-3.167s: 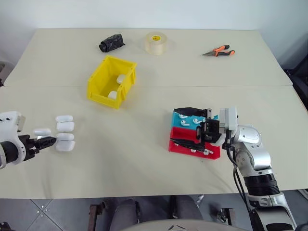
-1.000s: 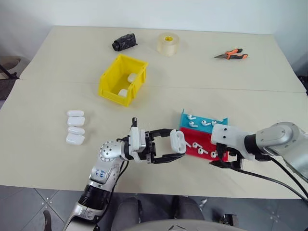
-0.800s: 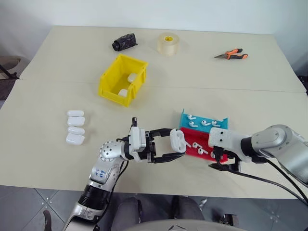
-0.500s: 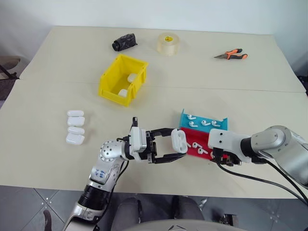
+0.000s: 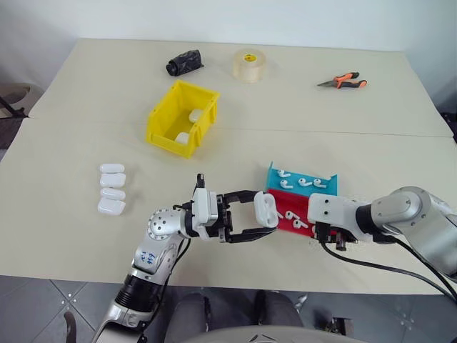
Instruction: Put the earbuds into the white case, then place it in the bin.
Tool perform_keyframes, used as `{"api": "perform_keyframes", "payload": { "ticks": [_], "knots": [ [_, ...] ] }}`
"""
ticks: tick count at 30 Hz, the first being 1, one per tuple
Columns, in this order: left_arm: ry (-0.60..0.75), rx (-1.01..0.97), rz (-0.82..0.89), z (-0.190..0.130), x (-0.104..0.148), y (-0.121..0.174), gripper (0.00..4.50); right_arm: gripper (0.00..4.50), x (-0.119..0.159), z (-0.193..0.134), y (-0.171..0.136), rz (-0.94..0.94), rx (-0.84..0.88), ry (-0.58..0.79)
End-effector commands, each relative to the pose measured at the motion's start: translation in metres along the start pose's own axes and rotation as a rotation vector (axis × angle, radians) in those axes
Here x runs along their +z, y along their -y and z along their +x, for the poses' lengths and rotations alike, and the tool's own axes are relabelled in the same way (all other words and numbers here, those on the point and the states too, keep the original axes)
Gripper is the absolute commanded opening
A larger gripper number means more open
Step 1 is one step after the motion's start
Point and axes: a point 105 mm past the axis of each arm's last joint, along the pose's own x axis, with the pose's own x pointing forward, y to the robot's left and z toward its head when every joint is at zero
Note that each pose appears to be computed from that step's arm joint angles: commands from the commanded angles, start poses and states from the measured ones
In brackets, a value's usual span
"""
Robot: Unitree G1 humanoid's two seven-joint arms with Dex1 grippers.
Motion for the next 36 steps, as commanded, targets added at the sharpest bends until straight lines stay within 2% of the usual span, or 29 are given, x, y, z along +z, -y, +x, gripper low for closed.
{"api": "perform_keyframes", "payload": {
  "ticks": [1,15,18,24,31,36],
  "knots": [
    [0.028,-0.01,0.028,0.003,0.01,0.003,2.81,0.99,-0.004,0.003,-0.001,0.01,-0.002,-0.012],
    [0.027,-0.021,0.019,0.001,0.011,0.001,2.81,0.99,0.002,-0.004,0.001,0.035,-0.003,0.04],
    [0.025,-0.022,0.014,0.0,0.01,0.002,2.81,1.67,0.004,-0.008,-0.002,0.026,0.02,0.055],
    [0.022,-0.018,0.012,0.0,0.009,0.003,2.81,3.66,0.009,-0.014,0.007,0.027,-0.014,0.082],
    [0.022,-0.013,0.01,0.0,0.009,0.003,2.81,3.66,0.022,-0.013,0.003,0.065,0.017,0.122],
    [0.024,-0.012,0.013,0.001,0.01,0.002,2.81,3.66,0.025,-0.005,0.006,0.094,-0.019,0.1]
  ]
}}
